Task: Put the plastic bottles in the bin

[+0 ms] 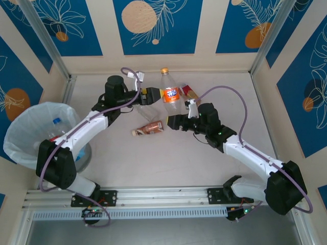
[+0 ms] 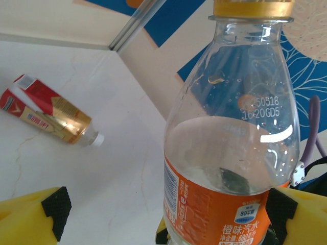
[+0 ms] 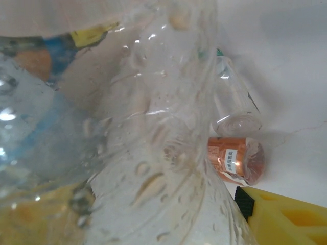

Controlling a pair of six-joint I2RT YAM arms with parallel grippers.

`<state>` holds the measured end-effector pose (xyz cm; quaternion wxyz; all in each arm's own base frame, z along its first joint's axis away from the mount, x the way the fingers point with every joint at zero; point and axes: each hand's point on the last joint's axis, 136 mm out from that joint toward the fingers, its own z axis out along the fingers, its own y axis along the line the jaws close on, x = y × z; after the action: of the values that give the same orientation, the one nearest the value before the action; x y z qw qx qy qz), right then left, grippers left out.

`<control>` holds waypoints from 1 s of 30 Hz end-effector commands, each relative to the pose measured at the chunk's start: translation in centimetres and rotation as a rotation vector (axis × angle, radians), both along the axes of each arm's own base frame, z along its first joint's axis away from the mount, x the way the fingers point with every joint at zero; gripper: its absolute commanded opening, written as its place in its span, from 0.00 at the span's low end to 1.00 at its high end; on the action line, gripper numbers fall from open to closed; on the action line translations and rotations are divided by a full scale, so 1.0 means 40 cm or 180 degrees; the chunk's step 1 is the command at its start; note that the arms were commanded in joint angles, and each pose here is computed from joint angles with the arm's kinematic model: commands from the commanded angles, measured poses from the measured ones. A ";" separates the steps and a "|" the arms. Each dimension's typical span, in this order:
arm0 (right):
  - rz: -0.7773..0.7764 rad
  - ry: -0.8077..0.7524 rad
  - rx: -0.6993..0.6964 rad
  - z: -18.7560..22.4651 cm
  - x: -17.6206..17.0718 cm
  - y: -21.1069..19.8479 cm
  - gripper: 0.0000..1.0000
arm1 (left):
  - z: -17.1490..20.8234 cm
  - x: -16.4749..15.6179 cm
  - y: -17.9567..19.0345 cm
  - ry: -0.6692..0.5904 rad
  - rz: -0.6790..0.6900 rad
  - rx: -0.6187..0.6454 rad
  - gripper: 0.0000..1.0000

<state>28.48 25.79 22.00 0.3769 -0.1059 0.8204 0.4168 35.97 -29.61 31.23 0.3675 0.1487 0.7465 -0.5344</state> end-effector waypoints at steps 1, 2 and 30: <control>0.0518 -0.0310 0.0190 0.067 -0.065 0.064 0.00 | 0.061 -0.005 -0.048 -0.0223 -0.0198 -0.0237 0.99; 0.0481 -0.0278 0.0192 0.066 -0.062 0.064 0.00 | 0.072 -0.014 -0.057 -0.0285 -0.0283 -0.0297 0.99; 0.0491 -0.0214 0.0125 0.056 -0.037 0.104 0.04 | 0.113 -0.087 -0.085 -0.0723 -0.0741 -0.0465 0.75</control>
<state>26.72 29.27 22.16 0.3490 -0.1598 0.8088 0.4455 33.83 -32.57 33.77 0.3862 0.2340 0.6647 -0.5952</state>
